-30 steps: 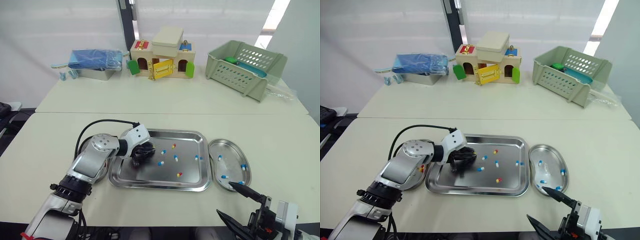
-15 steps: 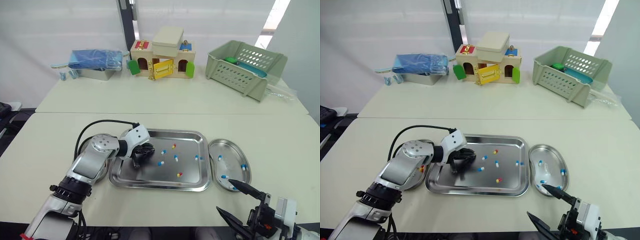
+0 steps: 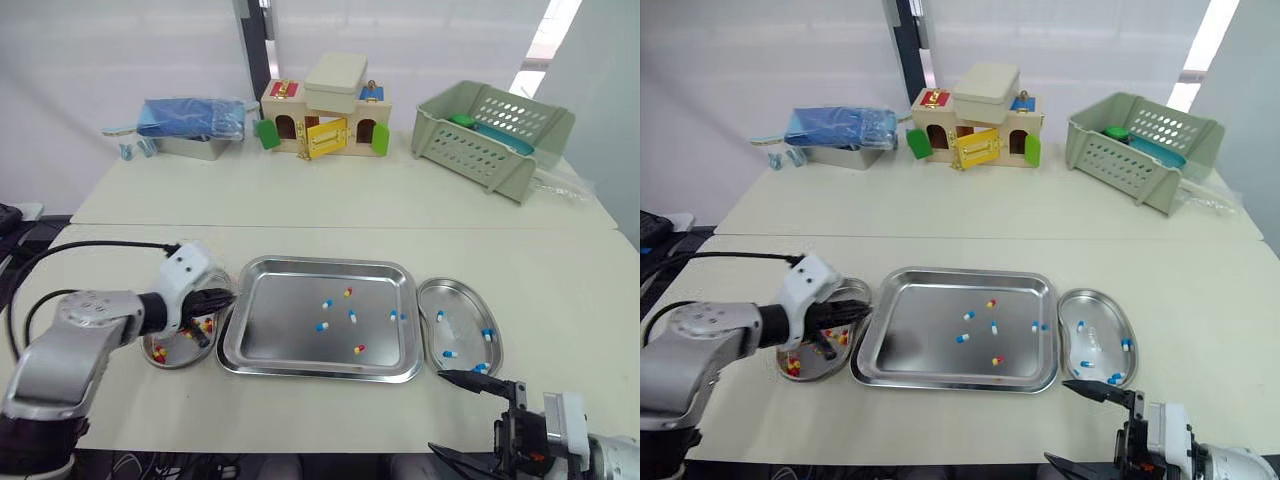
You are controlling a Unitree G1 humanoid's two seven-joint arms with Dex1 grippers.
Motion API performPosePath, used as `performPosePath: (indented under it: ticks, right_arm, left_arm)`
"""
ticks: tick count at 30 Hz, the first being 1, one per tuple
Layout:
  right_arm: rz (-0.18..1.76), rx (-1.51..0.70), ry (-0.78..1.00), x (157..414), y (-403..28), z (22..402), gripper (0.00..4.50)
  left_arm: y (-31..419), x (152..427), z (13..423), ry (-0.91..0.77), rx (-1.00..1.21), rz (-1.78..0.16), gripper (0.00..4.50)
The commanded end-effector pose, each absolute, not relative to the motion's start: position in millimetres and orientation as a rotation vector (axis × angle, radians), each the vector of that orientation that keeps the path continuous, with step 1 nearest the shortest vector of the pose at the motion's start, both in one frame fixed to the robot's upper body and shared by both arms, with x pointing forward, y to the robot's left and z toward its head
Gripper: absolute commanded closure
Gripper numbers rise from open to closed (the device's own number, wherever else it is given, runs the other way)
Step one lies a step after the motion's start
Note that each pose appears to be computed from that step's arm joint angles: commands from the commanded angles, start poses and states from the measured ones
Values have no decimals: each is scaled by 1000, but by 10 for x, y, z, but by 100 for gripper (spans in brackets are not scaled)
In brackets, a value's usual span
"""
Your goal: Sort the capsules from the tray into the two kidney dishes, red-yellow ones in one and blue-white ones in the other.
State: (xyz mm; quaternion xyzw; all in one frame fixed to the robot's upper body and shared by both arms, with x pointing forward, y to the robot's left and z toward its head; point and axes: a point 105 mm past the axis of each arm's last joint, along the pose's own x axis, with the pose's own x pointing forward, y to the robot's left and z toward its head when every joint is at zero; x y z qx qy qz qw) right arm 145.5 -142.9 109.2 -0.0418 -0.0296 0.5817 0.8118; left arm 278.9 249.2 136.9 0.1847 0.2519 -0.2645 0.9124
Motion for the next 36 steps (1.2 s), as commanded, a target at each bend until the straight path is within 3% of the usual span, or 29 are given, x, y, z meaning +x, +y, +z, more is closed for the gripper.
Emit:
performPosePath:
  ticks: [1, 16, 20, 30, 31, 36]
  right_arm:
    - [1279, -66, -81, 1460, -1447, 1075, 0]
    - [1315, -59, -89, 1487, -1437, 994, 0]
    - [1315, -59, -91, 1497, -1435, 1001, 0]
    - [1305, -65, -102, 1529, -1452, 1013, 0]
    - [1304, -66, -104, 1532, -1449, 1017, 0]
    - [1298, -71, -111, 1554, -1442, 1048, 0]
  left_arm:
    - [2751, 2711, 1494, 486, 414, -411, 446]
    - [2891, 2675, 1374, 522, 388, -345, 446]
    - [2872, 2678, 1350, 537, 378, -357, 342]
    - [2821, 2708, 1379, 520, 380, -400, 22]
    - [2820, 2710, 1381, 520, 379, -402, 4]
    - [2833, 2733, 1398, 517, 384, -403, 4]
